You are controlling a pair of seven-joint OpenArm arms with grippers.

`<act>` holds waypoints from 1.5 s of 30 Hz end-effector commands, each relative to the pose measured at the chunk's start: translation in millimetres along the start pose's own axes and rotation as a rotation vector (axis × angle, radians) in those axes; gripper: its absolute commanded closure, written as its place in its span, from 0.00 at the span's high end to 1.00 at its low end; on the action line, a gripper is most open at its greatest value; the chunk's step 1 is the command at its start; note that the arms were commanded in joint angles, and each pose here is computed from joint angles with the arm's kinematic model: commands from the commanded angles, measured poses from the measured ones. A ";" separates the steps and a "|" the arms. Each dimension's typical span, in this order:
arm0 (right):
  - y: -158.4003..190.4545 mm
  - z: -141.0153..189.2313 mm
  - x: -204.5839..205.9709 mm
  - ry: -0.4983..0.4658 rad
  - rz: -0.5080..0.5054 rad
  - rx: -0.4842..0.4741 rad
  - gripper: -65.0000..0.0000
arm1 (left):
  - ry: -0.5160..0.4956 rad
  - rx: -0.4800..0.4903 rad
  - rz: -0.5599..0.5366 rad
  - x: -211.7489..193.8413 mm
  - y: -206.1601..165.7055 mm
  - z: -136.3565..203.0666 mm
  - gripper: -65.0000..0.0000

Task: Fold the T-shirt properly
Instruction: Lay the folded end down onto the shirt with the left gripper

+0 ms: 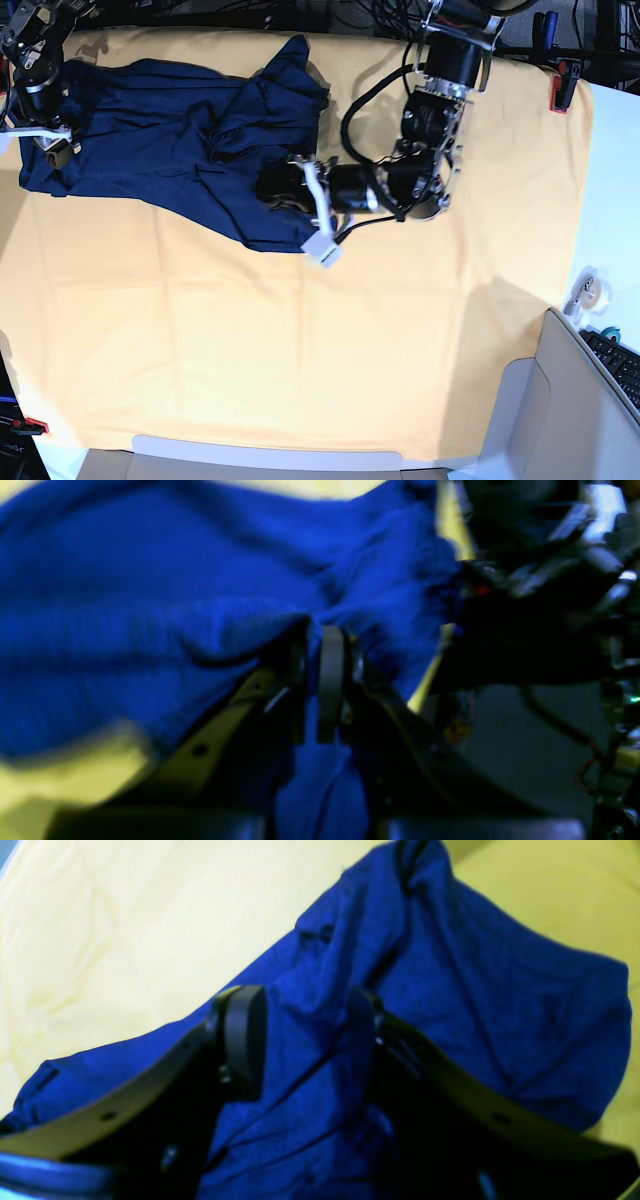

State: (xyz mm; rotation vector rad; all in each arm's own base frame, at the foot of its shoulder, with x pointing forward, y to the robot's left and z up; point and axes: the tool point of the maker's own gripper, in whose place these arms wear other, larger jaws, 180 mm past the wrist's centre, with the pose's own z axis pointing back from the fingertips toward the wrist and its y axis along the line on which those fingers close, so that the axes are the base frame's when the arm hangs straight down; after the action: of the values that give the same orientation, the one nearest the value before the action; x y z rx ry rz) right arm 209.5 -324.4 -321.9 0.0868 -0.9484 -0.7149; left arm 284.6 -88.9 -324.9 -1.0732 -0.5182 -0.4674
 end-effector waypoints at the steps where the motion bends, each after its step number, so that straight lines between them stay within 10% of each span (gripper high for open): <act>1: 3.1 2.6 13.4 -0.043 0.018 0.013 0.40 | -0.027 -0.046 -0.039 15.2 -17.0 -6.5 0.00; 16: 0.5 4.1 5.7 -0.028 0.008 0.006 0.40 | -0.003 -0.190 -0.061 46.9 -66.0 -72.7 0.00; 38: 2.3 4.0 -4.7 -0.014 -0.024 0.007 0.40 | -0.119 -0.142 -0.033 88.0 -41.7 -92.2 0.01; 45: 2.7 3.6 -3.9 -0.017 -0.022 0.007 0.40 | -0.096 -0.148 0.004 68.0 -40.6 -95.7 0.37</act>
State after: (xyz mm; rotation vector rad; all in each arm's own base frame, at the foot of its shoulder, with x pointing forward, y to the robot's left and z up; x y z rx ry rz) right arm 202.0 -314.9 -332.4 0.1077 -0.9241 -0.7489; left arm 325.7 -192.3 -312.1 -1.2012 -0.5338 -0.4446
